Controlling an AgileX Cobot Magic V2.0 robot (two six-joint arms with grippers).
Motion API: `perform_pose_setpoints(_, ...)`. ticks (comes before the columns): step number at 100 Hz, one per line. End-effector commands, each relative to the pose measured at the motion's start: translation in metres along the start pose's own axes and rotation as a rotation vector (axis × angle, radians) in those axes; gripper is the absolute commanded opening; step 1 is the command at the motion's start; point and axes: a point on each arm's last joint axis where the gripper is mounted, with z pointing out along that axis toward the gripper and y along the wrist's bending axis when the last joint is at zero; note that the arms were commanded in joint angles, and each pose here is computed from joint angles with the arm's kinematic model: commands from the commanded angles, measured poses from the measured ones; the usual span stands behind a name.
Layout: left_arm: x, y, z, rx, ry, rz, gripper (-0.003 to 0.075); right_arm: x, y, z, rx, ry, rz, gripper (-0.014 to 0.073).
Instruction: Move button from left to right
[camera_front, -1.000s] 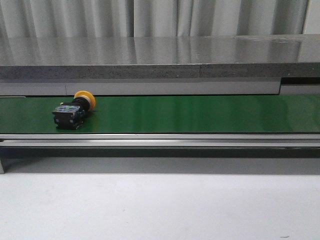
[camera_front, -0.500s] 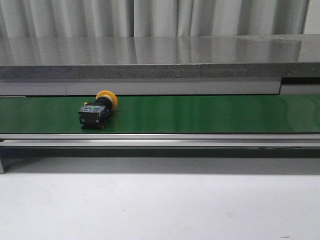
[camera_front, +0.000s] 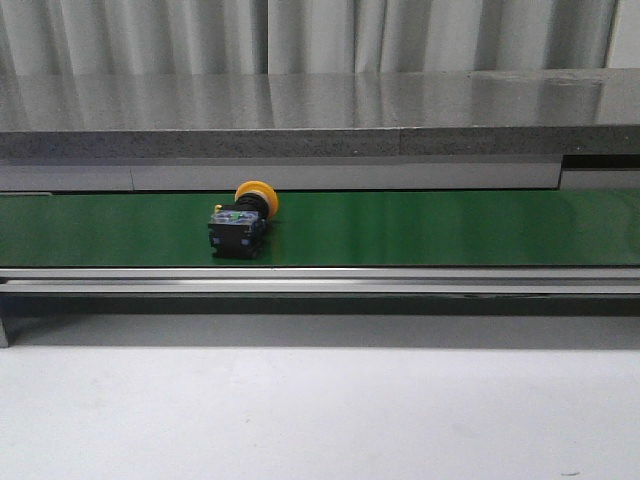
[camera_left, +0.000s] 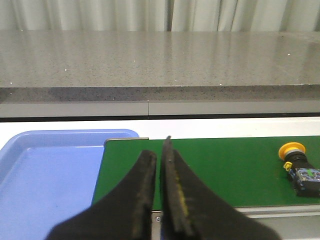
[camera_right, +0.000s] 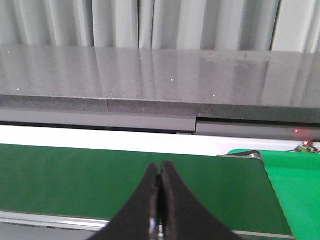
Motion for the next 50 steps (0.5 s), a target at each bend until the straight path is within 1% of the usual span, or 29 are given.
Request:
perform_pose_setpoints(1, -0.016, 0.001, -0.001, -0.002, -0.105, -0.008, 0.0005, -0.033, 0.002, 0.008, -0.001, 0.004, 0.001, -0.0068)
perform_pose_setpoints(17, -0.016, 0.001, -0.001, -0.002, -0.105, -0.008, 0.0005, -0.061, 0.003, 0.034, 0.016, 0.193, 0.000, -0.0068)
perform_pose_setpoints(28, -0.016, 0.001, -0.001, -0.002, -0.105, -0.008, 0.0005, -0.072, 0.004, 0.057, 0.028, 0.330, -0.001, -0.0068)
perform_pose_setpoints(36, -0.016, 0.001, -0.001, -0.002, -0.105, -0.008, 0.0005, -0.081, 0.004, 0.074, 0.033, 0.391, -0.001, -0.0068)
perform_pose_setpoints(50, -0.016, 0.001, -0.001, -0.002, -0.105, -0.008, 0.0005, -0.087, 0.005, 0.101, 0.036, 0.496, 0.012, -0.0068)
